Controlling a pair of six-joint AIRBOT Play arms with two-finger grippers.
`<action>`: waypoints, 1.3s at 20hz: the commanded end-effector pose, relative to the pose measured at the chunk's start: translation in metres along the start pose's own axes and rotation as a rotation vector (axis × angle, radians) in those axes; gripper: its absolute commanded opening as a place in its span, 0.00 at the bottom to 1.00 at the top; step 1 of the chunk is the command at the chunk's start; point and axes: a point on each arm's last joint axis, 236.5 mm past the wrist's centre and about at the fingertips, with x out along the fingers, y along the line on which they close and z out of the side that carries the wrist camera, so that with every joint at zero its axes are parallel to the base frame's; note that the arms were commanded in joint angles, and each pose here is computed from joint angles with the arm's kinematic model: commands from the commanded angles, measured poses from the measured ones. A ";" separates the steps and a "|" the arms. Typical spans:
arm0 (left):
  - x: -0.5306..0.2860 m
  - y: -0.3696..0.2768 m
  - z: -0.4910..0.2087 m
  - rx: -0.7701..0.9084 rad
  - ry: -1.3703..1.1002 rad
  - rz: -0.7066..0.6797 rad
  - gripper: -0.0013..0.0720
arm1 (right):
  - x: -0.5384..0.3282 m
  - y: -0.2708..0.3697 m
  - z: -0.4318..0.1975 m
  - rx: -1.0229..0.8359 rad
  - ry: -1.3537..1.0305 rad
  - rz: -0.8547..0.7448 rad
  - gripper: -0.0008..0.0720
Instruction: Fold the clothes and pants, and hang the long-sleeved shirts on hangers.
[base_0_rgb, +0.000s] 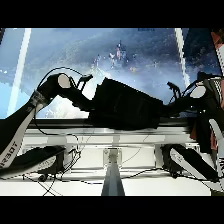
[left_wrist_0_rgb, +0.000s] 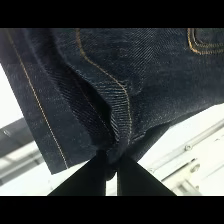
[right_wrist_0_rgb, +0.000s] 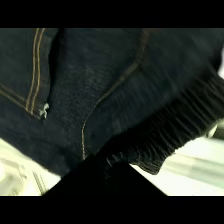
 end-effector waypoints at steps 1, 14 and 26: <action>0.003 0.000 -0.013 -0.018 0.053 0.006 0.08 | 0.009 -0.016 -0.019 -0.041 0.069 -0.046 0.59; 0.035 0.018 -0.009 -0.076 0.122 0.015 0.96 | -0.032 -0.030 0.058 0.095 -0.233 -0.156 0.82; 0.053 0.026 -0.003 -0.101 0.137 0.014 0.96 | -0.026 -0.076 0.024 0.382 -0.060 -0.120 0.82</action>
